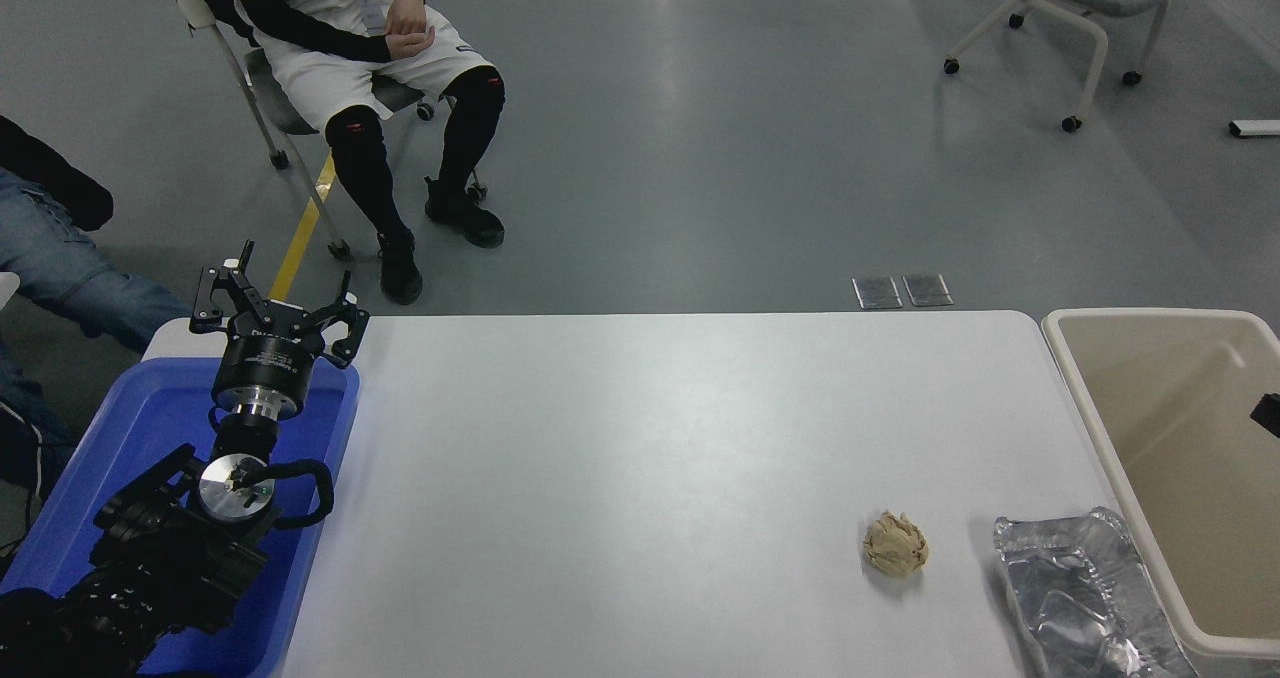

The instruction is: Pick up paper cup place in dustbin

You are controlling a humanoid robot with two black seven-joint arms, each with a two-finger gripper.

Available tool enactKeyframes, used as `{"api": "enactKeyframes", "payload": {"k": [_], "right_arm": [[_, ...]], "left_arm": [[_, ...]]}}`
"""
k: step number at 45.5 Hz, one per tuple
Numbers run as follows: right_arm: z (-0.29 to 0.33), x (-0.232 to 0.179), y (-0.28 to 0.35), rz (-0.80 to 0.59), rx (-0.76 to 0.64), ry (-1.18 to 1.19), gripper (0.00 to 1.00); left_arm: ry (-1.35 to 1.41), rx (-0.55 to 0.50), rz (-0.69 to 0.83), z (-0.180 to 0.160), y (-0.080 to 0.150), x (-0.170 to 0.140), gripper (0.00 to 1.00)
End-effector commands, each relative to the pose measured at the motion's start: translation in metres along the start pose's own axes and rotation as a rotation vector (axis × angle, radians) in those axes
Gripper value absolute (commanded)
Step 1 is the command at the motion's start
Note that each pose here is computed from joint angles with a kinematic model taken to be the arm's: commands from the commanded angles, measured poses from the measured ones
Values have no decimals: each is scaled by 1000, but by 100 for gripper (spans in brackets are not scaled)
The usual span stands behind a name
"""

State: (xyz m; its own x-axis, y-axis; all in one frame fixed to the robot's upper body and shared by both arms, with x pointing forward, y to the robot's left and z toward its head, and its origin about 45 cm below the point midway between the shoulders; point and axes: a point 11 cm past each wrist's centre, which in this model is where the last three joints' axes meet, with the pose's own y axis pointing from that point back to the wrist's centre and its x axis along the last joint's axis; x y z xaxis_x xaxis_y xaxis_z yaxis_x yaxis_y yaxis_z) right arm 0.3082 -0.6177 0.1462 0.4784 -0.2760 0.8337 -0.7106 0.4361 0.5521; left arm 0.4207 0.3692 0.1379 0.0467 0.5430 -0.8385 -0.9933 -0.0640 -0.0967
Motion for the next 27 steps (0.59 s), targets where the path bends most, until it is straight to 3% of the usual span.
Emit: {"api": "enactKeyframes", "payload": {"k": [1, 11, 27], "right_arm": [[-12, 20, 6, -27, 51, -50, 100], [-19, 8, 14, -135, 77, 16, 100], [-54, 32, 47, -329, 122, 202, 100]], "left_arm": [[1, -1, 0, 0, 0, 0, 99], [1, 0, -2, 0, 0, 0, 99], [1, 0, -2, 0, 0, 0, 99]]}}
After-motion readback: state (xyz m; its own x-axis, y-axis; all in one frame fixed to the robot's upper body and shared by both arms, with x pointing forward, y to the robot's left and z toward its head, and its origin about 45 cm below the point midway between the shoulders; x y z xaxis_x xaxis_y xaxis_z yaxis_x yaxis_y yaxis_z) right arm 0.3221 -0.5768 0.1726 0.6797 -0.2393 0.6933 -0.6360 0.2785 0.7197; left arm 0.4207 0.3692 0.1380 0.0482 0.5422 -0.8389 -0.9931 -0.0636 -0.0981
